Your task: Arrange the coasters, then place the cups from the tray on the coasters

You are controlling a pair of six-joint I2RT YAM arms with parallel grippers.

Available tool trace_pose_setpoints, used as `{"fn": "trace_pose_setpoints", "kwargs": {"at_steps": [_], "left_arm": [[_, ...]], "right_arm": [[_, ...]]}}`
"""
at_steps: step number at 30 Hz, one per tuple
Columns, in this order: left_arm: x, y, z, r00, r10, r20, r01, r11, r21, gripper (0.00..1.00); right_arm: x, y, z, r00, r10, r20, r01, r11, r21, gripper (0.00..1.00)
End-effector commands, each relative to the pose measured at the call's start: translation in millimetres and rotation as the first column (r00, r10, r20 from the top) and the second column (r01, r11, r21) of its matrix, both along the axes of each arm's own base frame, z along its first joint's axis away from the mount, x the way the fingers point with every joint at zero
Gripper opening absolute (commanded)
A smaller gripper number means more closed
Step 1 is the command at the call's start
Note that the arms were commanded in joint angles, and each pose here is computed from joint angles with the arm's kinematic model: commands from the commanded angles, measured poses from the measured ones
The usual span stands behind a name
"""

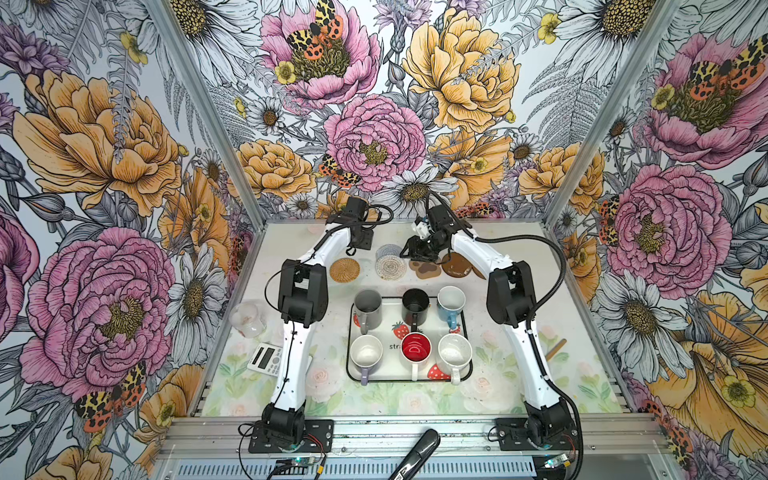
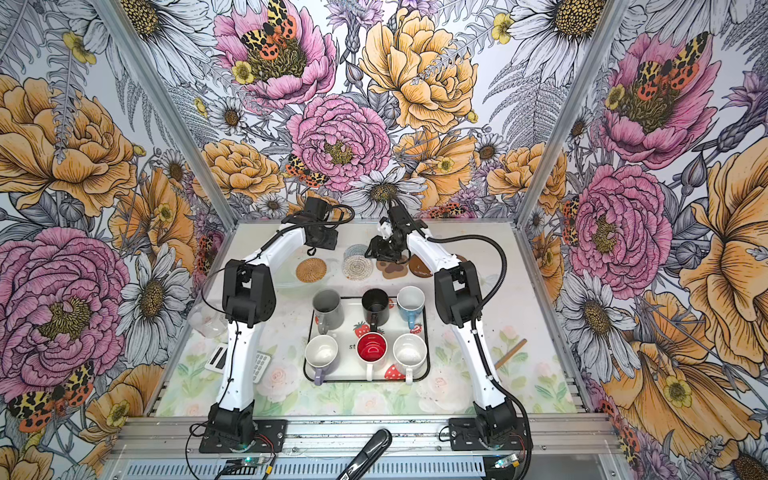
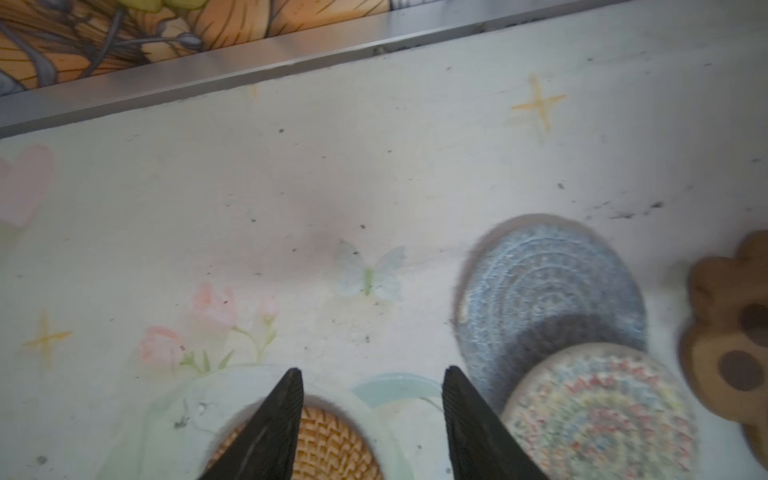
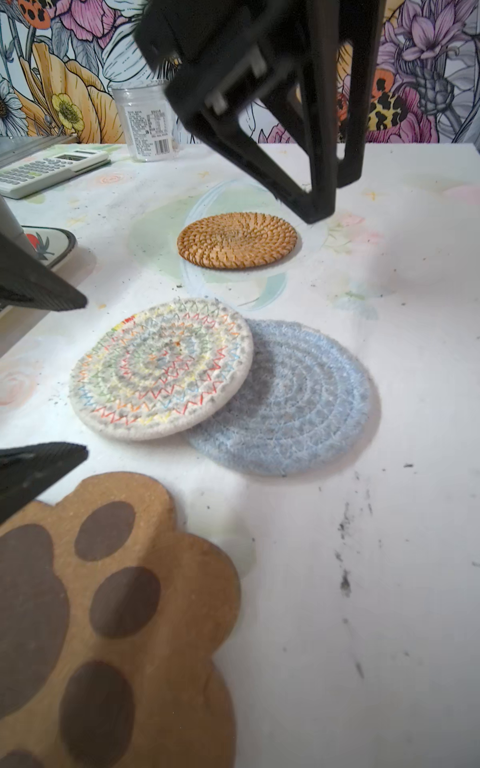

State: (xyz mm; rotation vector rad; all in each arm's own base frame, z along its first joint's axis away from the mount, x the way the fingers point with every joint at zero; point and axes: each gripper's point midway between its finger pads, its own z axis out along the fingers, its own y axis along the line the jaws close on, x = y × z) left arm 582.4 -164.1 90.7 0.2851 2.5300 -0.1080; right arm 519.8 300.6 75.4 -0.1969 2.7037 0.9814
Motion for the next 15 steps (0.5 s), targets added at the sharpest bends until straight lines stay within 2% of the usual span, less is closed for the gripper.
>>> {"fn": "trace_pose_setpoints", "kwargs": {"at_steps": [1, 6, 15], "left_arm": [[-9, -46, 16, 0.997, -0.080, -0.005, 0.078, 0.985, -0.154, 0.56], [-19, -58, -11, 0.993, -0.095, -0.071, 0.080, 0.978, -0.192, 0.54], [-27, -57, -27, 0.990, -0.091, -0.105, 0.066, 0.974, -0.219, 0.54]], "right_arm": [[6, 6, -10, 1.000, 0.003, -0.010, -0.003, 1.000, 0.018, 0.54], [6, 8, -19, 1.000, 0.004, -0.024, -0.003, 1.000, 0.017, 0.54], [-5, 22, -32, 0.998, 0.035, -0.056, -0.034, 0.999, 0.024, 0.54]]}}
